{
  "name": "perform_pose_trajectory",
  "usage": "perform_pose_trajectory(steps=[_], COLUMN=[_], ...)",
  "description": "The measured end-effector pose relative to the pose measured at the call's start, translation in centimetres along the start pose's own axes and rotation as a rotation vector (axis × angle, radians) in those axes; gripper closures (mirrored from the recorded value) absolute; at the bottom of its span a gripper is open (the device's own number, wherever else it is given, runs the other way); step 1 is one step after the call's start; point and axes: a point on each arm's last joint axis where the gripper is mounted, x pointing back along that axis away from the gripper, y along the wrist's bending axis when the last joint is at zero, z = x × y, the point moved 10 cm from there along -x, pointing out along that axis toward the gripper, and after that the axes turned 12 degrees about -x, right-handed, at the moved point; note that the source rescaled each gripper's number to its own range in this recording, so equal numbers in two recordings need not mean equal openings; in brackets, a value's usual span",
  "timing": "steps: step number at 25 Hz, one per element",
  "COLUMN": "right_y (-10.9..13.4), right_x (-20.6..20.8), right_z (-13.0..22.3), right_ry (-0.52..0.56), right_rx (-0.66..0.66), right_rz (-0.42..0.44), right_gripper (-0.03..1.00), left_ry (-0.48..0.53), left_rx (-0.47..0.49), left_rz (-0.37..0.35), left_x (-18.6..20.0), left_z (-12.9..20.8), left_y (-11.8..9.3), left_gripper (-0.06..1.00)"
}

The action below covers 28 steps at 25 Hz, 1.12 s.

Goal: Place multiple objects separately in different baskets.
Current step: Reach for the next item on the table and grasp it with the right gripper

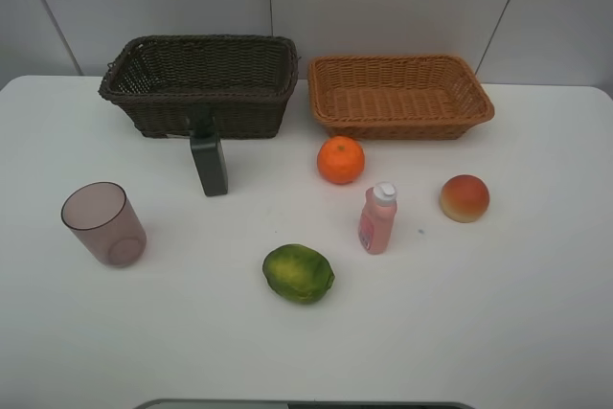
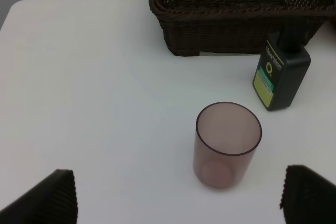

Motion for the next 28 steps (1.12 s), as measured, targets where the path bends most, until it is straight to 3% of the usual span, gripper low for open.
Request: perform_pose_trajectory(steps=[28], right_y=[0.02], right_x=[0.00], right_z=[0.00], right_ry=[0.000], right_rx=[0.000], right_rz=[-0.001], right_gripper=[-0.03], left_ry=[0.000], left_rx=[0.000], left_rz=[0.000], left_x=[0.00], left_z=[0.00], left_y=[0.00], left_gripper=[-0.05])
